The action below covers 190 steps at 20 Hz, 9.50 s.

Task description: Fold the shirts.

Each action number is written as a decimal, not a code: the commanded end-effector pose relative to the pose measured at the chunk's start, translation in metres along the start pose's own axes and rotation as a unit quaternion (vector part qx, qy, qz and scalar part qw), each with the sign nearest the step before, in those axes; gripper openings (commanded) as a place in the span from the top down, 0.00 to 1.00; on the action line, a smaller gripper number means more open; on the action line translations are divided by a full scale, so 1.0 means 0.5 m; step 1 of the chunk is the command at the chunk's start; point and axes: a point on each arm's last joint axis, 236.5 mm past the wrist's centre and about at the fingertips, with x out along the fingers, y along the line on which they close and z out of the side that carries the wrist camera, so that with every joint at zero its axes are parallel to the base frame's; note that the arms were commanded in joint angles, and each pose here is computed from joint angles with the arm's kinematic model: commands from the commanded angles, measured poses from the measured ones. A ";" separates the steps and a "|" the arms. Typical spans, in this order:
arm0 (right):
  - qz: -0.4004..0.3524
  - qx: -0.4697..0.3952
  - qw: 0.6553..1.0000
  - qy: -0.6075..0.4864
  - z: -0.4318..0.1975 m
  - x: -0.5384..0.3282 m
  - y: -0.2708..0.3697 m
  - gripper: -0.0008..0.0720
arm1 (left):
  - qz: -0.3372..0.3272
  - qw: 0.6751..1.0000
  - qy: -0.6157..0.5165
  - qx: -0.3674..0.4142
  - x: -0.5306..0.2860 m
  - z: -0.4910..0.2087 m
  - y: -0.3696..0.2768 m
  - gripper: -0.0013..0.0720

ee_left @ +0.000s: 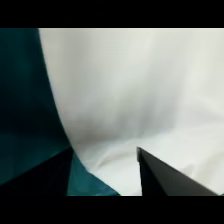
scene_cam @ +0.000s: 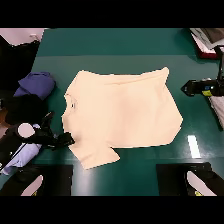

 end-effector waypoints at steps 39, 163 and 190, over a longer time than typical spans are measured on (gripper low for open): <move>0.022 0.127 0.951 0.281 -0.431 0.165 -0.072 0.97 | -0.027 0.984 -0.088 0.155 -0.190 0.119 -0.142 0.95; -0.037 0.045 0.988 0.141 -0.122 0.092 -0.089 0.19 | -0.005 0.998 0.038 0.042 0.054 -0.045 -0.106 0.24; 0.024 0.140 0.930 0.340 -0.405 0.174 -0.031 0.33 | -0.021 0.990 0.004 0.139 -0.020 0.006 -0.180 0.95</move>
